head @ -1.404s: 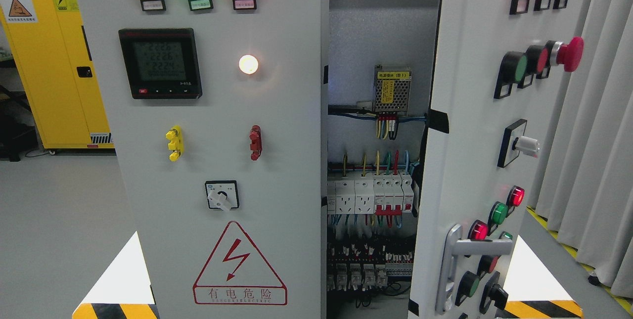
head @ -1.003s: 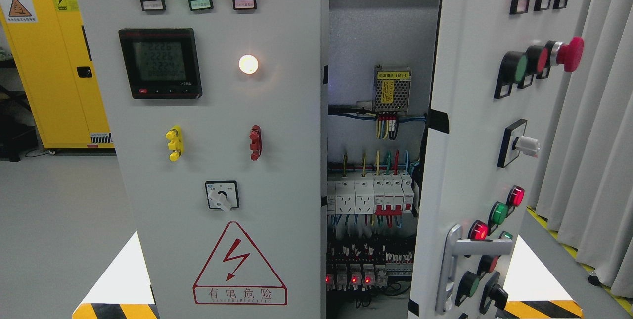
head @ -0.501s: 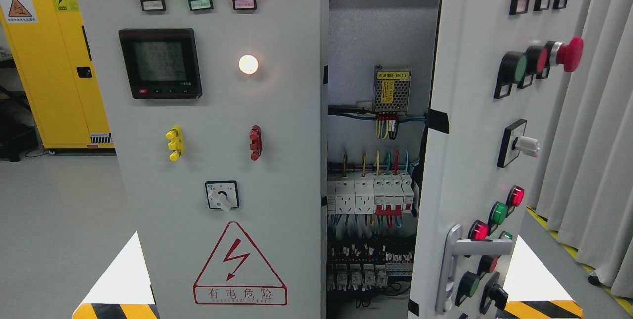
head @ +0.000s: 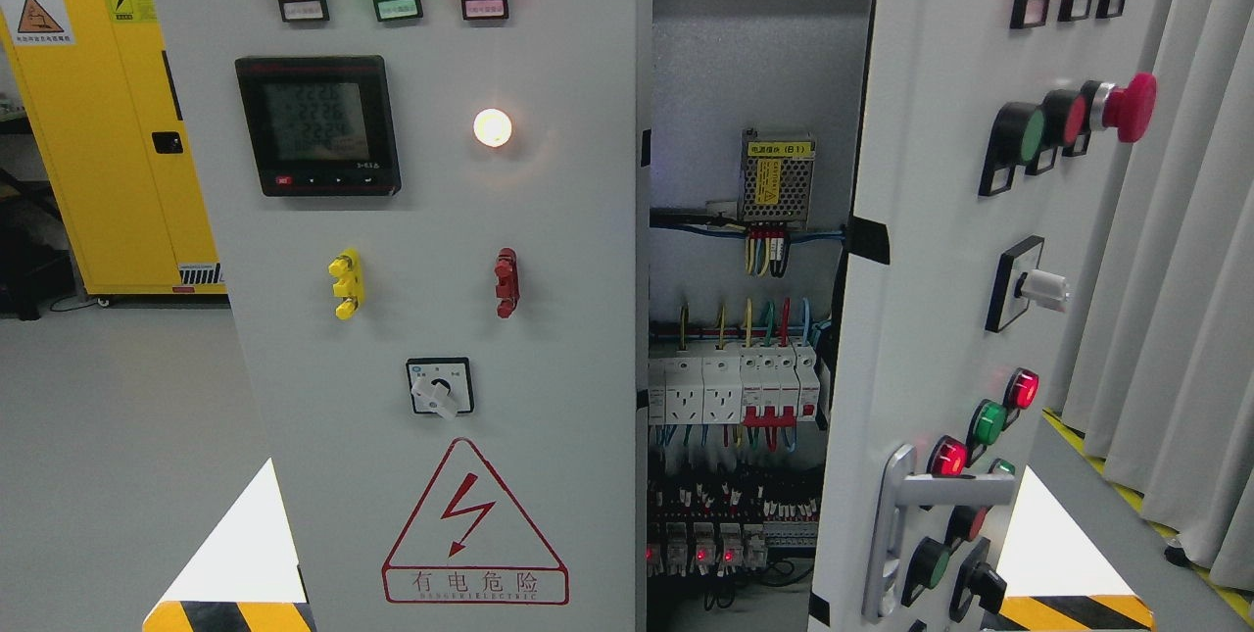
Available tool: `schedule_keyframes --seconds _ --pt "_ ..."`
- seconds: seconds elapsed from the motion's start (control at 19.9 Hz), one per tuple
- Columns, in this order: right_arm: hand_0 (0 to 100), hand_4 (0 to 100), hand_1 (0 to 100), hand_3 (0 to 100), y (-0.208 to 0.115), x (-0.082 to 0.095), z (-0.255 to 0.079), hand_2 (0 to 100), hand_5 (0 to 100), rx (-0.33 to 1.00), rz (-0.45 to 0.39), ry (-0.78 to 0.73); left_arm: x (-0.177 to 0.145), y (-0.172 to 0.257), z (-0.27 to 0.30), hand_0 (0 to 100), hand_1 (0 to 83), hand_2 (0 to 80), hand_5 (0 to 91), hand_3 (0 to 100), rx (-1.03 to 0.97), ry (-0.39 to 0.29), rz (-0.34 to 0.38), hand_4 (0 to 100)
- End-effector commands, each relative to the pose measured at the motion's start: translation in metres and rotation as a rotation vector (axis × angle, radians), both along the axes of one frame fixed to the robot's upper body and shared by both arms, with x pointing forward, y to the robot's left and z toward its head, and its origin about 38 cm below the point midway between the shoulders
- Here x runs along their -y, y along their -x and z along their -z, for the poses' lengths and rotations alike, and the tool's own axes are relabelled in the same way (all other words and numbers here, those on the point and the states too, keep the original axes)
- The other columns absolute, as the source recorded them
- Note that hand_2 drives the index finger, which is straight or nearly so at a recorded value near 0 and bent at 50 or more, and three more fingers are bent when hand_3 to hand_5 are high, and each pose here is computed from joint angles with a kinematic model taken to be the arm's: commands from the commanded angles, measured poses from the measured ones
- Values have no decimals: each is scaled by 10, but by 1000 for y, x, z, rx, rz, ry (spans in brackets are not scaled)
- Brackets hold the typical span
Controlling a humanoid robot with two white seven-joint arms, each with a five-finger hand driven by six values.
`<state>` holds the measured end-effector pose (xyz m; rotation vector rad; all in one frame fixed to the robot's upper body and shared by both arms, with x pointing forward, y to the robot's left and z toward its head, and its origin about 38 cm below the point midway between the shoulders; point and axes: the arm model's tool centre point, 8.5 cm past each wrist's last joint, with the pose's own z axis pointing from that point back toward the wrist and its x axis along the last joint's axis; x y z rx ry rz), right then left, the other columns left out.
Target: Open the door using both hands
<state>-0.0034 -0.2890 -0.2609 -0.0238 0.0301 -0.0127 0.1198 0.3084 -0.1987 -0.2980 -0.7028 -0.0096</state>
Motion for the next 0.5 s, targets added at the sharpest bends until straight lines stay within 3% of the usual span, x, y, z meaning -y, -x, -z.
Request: schedule_keyframes --seconds 0.0,0.3,0.45 --pt "215 0 64 0 0 -1 0 0 0 -1 0 -2 -69 -109 -148 0 0 0 0 0 504 -126 109 0" --pt "215 0 65 0 1 -2 0 0 0 -1 0 -4 -69 -121 -218 0 0 0 0 0 657 -94 228 0" --pt "215 0 66 0 1 -2 0 0 0 -2 0 -4 -58 -119 -243 0 0 0 0 0 672 12 365 0"
